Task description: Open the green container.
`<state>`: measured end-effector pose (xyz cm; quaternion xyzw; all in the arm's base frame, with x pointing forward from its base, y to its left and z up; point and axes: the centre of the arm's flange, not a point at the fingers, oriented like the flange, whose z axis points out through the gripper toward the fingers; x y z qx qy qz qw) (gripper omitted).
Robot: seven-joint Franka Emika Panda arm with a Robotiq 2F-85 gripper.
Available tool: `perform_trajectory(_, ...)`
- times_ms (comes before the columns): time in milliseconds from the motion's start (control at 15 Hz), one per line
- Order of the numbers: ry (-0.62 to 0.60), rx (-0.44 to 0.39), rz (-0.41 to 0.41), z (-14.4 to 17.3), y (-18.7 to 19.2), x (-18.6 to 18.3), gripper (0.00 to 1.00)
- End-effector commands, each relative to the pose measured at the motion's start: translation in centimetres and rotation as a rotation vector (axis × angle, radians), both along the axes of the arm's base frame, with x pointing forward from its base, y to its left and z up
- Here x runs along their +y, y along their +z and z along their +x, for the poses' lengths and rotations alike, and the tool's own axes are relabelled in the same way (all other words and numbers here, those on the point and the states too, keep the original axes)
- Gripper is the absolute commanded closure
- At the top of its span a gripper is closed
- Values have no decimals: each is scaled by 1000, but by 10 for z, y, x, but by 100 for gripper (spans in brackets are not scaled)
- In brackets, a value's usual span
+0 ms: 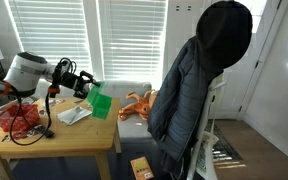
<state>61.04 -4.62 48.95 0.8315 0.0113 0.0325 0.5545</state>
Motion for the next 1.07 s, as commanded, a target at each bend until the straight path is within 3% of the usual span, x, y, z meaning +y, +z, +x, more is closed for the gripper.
perform_trajectory(0,5,5,-31,0,-5,7,25)
perform_trajectory(133,10,8,-52,0,-11,13,25)
perform_trajectory(200,-13,22,-89,1,-16,9,50)
perform_trajectory(400,-66,67,-205,6,-36,20,50)
perform_trajectory(600,-97,99,-270,9,-59,34,50)
perform_trajectory(1000,-92,-19,-341,20,-96,55,50)
